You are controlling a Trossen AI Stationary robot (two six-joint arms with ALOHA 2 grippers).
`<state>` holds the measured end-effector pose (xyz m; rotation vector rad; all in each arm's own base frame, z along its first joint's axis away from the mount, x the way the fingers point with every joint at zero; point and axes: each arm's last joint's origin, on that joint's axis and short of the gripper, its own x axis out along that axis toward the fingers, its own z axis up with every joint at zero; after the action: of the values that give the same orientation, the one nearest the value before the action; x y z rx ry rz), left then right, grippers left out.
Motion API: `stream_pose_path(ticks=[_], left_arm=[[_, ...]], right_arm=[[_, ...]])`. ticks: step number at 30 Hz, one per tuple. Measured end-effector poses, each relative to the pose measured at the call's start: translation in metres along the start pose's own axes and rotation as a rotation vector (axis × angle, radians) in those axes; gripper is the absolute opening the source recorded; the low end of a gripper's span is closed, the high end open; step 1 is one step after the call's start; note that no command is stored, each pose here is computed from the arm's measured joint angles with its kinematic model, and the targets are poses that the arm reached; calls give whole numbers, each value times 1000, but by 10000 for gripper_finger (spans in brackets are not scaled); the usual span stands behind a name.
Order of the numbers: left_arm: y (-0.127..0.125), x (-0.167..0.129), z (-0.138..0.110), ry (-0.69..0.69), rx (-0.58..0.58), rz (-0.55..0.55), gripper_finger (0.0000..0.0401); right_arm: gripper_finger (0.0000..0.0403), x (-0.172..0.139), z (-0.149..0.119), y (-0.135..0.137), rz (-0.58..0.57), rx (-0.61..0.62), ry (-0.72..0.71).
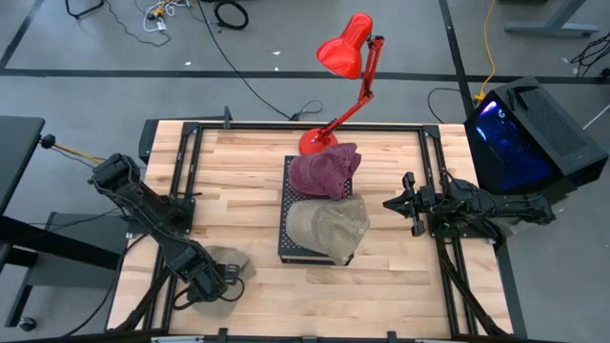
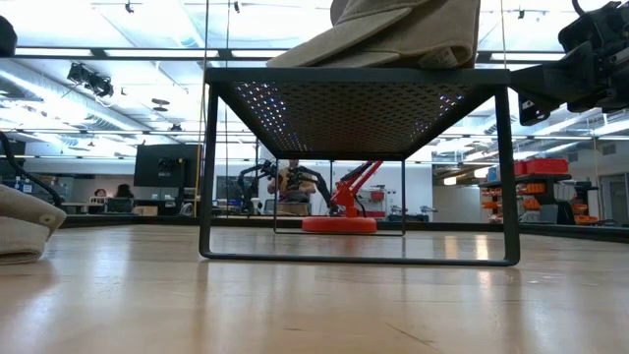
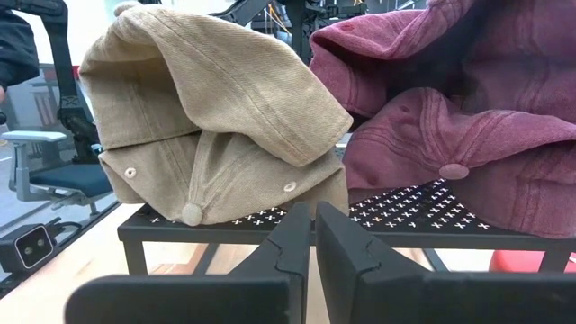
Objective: Pick & Place hat
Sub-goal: Stack the brown cap on top of the brown cap on the shelf
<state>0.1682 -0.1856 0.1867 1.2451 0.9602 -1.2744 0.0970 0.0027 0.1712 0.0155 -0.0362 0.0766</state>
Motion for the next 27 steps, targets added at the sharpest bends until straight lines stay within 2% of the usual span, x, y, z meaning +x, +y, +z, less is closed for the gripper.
stream_pose_path(ticks=[15, 27], left_arm=[[0, 0, 0, 0, -1, 0, 8], [0, 0, 0, 0, -18, 0, 3]], right_arm=[[27, 0, 0, 0, -1, 0, 1], [27, 0, 0, 0, 0, 0, 1]])
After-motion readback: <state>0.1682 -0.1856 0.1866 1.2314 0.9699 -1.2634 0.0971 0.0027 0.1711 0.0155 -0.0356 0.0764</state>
